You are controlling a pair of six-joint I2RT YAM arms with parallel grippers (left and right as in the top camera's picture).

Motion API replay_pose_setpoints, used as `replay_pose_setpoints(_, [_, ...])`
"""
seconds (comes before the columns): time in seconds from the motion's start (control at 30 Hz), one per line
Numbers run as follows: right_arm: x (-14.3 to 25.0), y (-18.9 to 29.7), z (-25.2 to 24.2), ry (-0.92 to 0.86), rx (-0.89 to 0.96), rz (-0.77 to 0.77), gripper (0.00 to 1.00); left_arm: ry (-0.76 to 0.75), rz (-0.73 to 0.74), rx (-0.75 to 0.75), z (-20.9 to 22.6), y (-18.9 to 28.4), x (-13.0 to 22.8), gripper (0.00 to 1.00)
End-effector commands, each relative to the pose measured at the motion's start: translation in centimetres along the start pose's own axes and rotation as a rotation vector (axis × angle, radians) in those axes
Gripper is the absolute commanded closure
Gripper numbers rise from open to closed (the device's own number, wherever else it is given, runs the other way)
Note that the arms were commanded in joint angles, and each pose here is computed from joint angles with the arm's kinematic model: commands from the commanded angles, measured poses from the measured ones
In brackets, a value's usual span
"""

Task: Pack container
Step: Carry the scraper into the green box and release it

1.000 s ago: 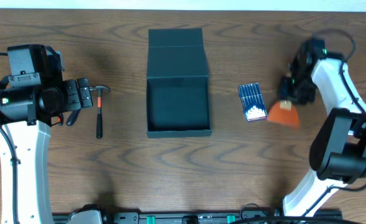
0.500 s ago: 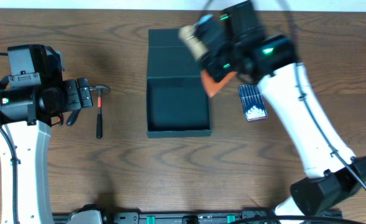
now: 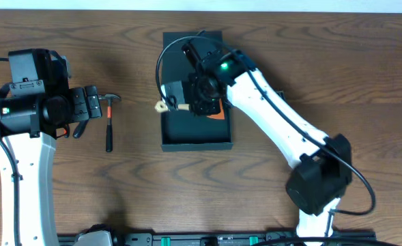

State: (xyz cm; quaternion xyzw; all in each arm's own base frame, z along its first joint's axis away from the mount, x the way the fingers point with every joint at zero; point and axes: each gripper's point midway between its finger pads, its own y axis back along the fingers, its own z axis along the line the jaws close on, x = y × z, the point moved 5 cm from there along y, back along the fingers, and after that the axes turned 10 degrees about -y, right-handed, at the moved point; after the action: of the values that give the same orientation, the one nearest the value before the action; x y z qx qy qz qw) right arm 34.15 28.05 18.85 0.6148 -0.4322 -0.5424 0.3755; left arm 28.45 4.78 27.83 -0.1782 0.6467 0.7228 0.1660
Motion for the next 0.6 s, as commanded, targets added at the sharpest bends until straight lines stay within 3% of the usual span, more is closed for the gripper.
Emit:
replay_pose_setpoints(0.0, [0.8,-1.1,-0.4,0.17,-0.026,0.013,0.99,-0.011,-0.004,-0.016,0.4,0.2,-0.3,0.02])
replay_pose_setpoints(0.57, [3.3,-7.4,0.3,0.143,-0.197,0.068,0.96,-0.012,-0.004,-0.016,0.4,0.2,-0.3,0.02])
